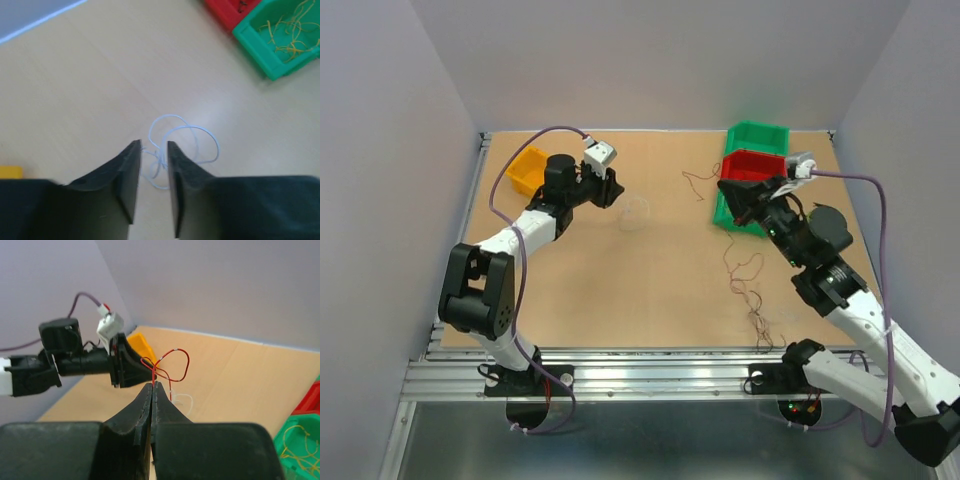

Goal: Untangle the cables

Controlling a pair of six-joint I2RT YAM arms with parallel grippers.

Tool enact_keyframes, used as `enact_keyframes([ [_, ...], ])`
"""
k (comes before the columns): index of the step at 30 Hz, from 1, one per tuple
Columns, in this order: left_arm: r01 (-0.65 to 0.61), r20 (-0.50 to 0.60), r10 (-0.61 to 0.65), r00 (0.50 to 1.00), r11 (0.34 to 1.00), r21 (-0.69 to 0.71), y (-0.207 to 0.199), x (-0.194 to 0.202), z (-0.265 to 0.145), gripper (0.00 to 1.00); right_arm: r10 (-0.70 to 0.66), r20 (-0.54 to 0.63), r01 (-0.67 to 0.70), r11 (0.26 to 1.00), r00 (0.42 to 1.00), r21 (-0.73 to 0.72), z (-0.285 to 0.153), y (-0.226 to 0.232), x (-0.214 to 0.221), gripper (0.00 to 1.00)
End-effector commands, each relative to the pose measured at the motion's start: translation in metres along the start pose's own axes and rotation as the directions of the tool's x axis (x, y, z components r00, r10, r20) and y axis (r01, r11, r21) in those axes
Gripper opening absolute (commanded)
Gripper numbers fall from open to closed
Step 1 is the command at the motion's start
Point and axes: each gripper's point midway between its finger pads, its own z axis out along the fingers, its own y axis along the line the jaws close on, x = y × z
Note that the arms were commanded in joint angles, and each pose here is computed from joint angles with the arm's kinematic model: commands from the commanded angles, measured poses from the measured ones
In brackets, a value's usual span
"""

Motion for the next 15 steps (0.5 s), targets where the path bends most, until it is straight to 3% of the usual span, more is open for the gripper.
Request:
enact_keyframes([
  [1,-0.147,0.112,0.144,0.983,0.989,0.018,-0.012,-0.041,-0.022,0.65,0.011,0.136,0.015,0.982,0.991,-0.188,0.011,0.041,-0.047,0.01],
  [2,-0.152,0.12,0.149,0.982,0.988,0.016,-0.013,-0.043,-0.025,0.76,0.011,0.118,0.013,0.978,0.993,-0.206,0.018,0.043,-0.039,0.0],
  [3,-0.158,0.14,0.155,0.978,0.987,0.009,-0.015,-0.048,-0.03,0.78,0.02,0.134,0.01,0.976,0.991,-0.219,0.021,0.045,-0.041,0.0],
  [11,-0.166,0.179,0.162,0.97,0.986,0.007,-0.022,-0.056,-0.042,0.82,0.046,0.076,-0.028,0.975,0.996,-0.22,0.053,0.041,-0.015,0.01],
  [14,-0.196,0.204,0.175,0.963,0.977,0.088,-0.04,-0.058,-0.048,0.84,0.058,0.026,-0.049,0.958,0.998,-0.284,0.061,0.051,-0.001,0.01],
  [15,-0.248,0.23,0.203,0.952,0.951,0.183,-0.059,-0.058,-0.053,0.85,0.068,0.024,-0.056,0.945,0.997,-0.322,0.065,0.056,0.003,0.01],
])
